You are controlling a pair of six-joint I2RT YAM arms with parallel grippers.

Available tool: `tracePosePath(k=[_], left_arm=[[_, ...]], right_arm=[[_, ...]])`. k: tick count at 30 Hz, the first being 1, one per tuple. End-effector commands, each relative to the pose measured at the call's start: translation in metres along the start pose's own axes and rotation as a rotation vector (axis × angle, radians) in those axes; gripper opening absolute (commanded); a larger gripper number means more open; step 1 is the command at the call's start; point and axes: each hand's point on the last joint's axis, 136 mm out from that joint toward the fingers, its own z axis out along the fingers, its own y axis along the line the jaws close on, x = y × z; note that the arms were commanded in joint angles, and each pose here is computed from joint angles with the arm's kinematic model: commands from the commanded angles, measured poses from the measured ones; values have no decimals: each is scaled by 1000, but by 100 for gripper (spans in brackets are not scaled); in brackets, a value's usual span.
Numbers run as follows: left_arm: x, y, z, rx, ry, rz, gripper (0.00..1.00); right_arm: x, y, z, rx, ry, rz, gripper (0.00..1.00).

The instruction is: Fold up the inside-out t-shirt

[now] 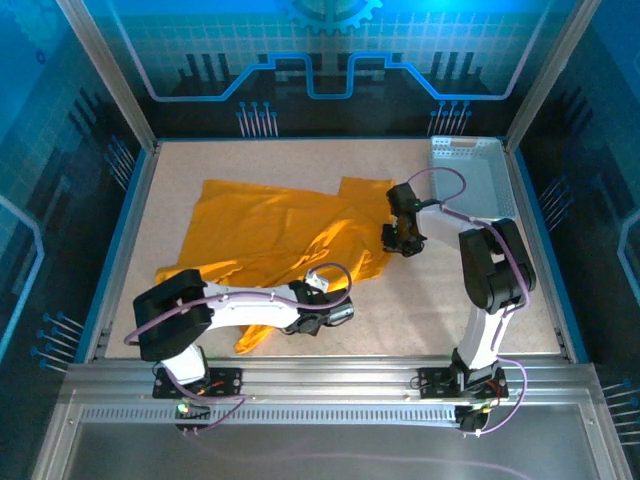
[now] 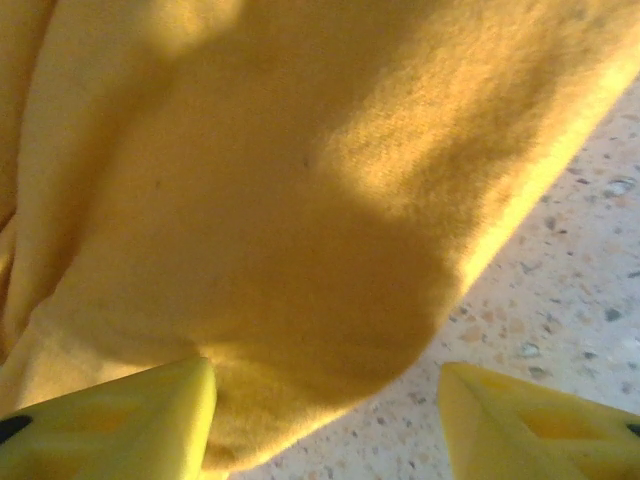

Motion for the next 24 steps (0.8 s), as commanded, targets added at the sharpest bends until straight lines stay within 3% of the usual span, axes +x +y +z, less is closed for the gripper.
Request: tracePosePath(k=[1, 5, 11, 21, 24], left_arm=[[-3, 9, 9, -38, -1, 1, 55], [-3, 13, 13, -39, -4, -14, 36], [-9, 29, 2, -24, -34, -42, 1], [-25, 24, -87, 391, -195, -105, 0], [-29, 38, -87, 475, -190, -202, 0]], right_arm=[[-8, 8, 4, -45, -19, 13, 17], [-11, 6, 1, -53, -37, 26, 8], [-14, -4, -25, -46, -101, 33, 4], [-19, -27, -110, -47, -277, 28, 0], [-26, -15, -139, -91, -332, -5, 0]])
